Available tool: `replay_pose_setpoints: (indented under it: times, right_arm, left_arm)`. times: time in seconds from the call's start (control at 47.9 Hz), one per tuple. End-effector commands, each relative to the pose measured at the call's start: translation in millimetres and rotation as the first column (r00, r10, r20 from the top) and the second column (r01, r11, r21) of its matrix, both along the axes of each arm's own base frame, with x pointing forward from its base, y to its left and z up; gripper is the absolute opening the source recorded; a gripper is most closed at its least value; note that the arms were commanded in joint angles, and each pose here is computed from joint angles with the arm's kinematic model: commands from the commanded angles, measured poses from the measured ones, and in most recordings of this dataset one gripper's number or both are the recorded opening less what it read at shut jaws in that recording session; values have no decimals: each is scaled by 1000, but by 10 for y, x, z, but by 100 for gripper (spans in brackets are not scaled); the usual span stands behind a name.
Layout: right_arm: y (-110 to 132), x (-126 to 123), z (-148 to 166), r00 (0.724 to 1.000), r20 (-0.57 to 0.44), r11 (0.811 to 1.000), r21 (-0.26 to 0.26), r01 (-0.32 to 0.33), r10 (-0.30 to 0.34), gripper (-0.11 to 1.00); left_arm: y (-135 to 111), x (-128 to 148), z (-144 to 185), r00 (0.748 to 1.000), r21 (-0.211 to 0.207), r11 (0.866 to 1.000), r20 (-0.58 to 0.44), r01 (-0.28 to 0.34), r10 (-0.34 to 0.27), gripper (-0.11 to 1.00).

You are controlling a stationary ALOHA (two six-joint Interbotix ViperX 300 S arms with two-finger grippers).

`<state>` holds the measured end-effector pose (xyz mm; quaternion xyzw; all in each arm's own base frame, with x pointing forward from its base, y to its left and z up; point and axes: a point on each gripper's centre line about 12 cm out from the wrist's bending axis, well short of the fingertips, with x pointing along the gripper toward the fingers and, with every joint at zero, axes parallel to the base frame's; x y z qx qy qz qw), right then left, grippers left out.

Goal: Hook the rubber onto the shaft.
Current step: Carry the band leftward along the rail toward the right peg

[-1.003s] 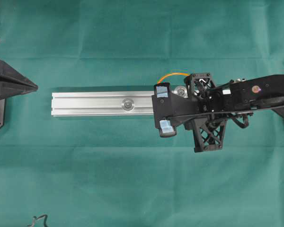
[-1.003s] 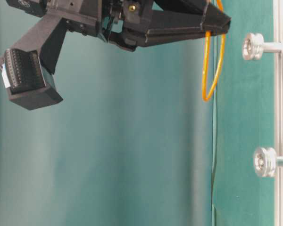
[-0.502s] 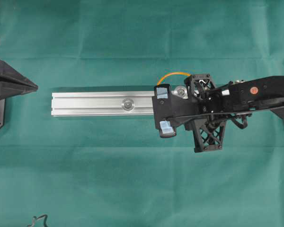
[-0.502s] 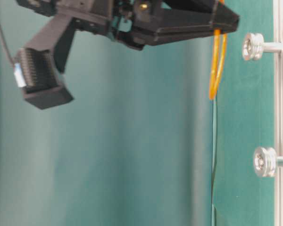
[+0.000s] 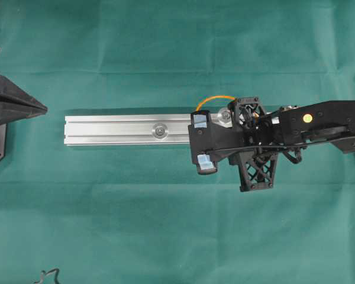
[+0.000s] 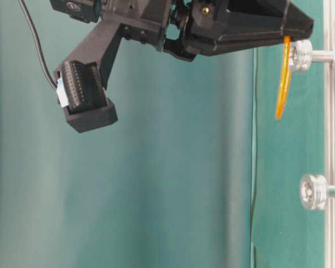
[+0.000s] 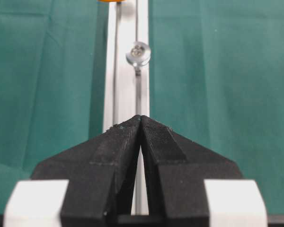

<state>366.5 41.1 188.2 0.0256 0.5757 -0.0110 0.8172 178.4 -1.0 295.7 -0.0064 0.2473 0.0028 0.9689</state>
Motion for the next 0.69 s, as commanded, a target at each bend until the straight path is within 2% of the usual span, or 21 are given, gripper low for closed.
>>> replay_pose_setpoints:
  times: [0.0, 0.669]
  right_arm:
    - [3, 21, 87, 1000, 29, 1000, 4, 1, -1, 5]
    - [66, 33, 115, 999, 36, 1000, 10, -11, 11, 5]
  left_arm:
    - [7, 29, 95, 1000, 4, 1000, 23, -2, 2, 2]
    - [7, 29, 95, 1000, 4, 1000, 23, -2, 2, 2]
